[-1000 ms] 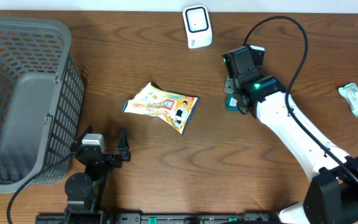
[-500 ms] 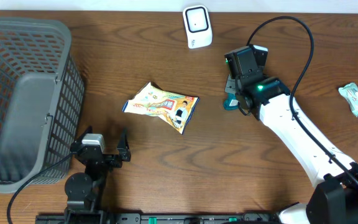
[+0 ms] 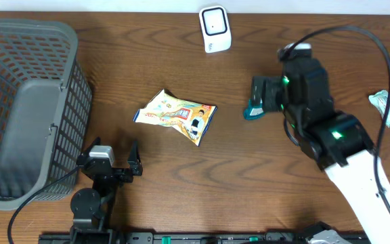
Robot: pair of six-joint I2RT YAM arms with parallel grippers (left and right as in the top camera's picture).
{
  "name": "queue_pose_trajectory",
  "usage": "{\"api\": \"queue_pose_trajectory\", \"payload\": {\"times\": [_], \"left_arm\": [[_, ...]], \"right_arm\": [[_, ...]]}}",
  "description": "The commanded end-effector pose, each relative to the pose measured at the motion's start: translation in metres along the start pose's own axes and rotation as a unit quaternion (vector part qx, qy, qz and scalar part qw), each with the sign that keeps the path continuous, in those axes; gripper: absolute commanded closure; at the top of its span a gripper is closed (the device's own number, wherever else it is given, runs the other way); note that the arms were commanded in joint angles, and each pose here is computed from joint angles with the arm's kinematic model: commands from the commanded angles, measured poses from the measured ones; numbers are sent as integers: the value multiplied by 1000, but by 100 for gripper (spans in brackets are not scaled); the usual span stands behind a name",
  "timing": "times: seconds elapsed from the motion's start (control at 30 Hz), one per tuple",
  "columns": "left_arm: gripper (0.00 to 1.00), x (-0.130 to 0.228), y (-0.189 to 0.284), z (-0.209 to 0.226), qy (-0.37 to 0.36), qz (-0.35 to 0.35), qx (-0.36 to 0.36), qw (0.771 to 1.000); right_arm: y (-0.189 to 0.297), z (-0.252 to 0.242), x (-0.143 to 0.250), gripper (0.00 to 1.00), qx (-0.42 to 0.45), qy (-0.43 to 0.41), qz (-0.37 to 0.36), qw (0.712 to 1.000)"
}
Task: Scan the item barcode
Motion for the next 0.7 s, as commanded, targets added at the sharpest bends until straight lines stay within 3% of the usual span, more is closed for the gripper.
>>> {"api": "queue_pose_trajectory", "payload": {"times": [0.0, 0.1, 0.3, 0.5, 0.67], "left_arm": [[2, 13, -2, 0, -5, 22, 4, 1000], [2, 13, -2, 0, -5, 22, 4, 1000], [2, 13, -2, 0, -5, 22, 4, 1000], [2, 13, -2, 0, -5, 22, 4, 1000], [2, 13, -2, 0, -5, 22, 4, 1000]], "right_arm": [[-2, 17, 22, 1, -105, 228, 56, 966], [-14, 15, 35, 1, -104, 293, 92, 946], [-28, 4, 33, 1, -32, 325, 108, 939], [-32, 0, 34, 1, -73, 413, 103, 902], [-48, -30, 34, 1, -102, 395, 112, 906]]}}
Point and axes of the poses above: each gripper's point midway between its finger pads, its own y axis back along the fingers, its own z axis along the line the jaws close on, x = y × z, the point moved 8 cm from there along y, back along the fingers
